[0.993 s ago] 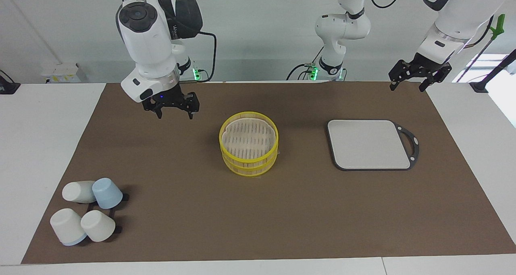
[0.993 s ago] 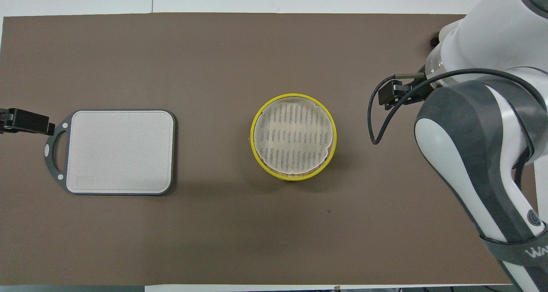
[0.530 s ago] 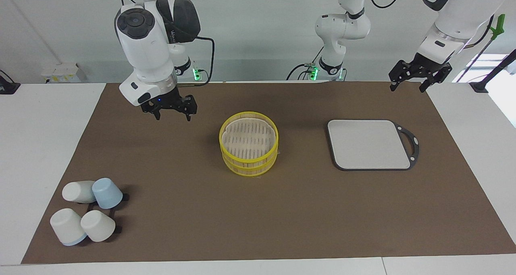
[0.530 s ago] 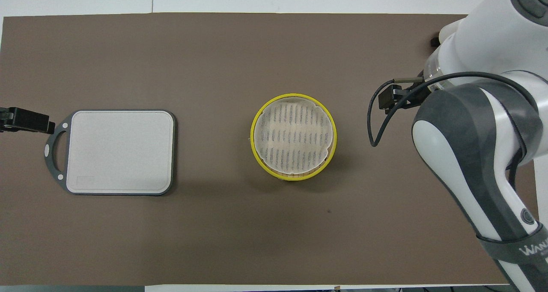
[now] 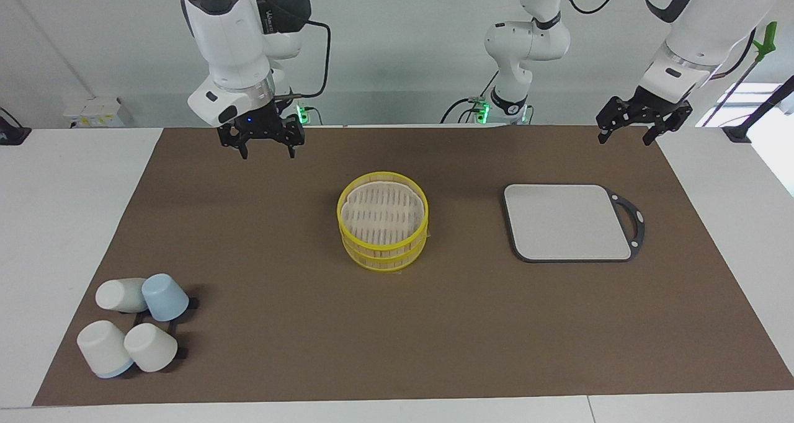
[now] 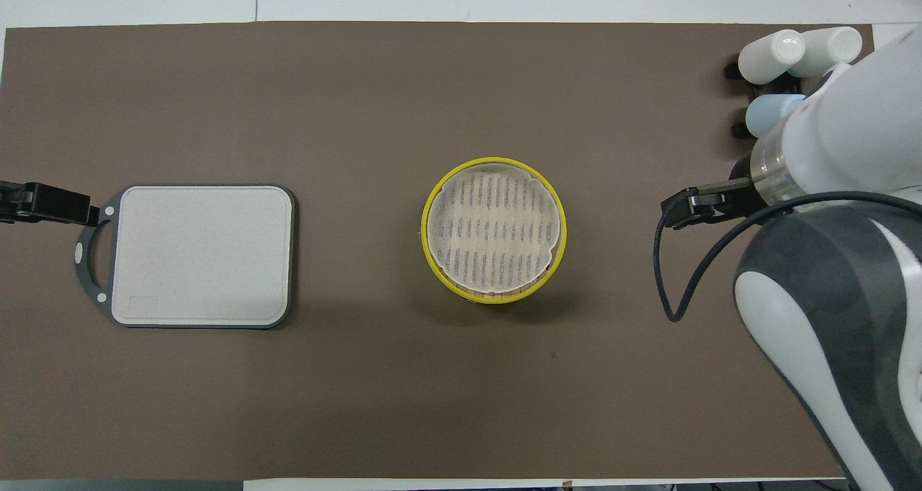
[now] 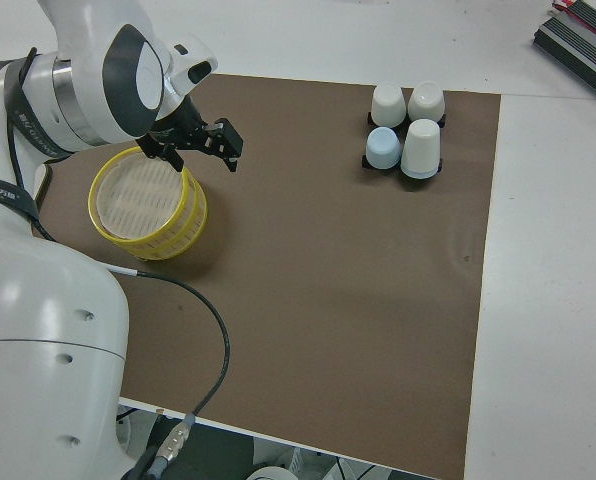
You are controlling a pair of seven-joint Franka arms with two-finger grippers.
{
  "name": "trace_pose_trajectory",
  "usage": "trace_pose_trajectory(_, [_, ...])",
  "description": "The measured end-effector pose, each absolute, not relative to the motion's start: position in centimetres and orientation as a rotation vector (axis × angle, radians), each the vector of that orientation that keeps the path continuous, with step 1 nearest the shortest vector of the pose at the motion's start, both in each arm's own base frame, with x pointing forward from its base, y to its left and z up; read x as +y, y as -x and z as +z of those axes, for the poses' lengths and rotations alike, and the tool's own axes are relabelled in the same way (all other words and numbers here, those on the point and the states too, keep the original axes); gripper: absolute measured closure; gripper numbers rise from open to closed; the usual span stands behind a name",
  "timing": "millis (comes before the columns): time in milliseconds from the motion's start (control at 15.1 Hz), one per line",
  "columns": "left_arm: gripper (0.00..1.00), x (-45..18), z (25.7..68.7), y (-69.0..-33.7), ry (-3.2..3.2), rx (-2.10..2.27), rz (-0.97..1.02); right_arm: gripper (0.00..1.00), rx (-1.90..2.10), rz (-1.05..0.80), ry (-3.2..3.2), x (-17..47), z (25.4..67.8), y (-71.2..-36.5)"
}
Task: Place bun in steamer
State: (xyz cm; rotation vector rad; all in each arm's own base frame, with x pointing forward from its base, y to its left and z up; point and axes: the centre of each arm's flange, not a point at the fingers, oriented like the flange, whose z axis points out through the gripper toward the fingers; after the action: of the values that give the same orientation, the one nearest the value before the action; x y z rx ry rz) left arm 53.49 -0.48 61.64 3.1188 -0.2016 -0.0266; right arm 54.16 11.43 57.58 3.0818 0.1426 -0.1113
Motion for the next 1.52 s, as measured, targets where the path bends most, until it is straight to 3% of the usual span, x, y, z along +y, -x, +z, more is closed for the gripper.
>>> trace_pose_trajectory(1523, [0.00,-0.5,61.5,-53.4,-3.118,-0.203,-0.029,0.00,0.096,-0.031,-3.100,9.1,57.4,-55.4])
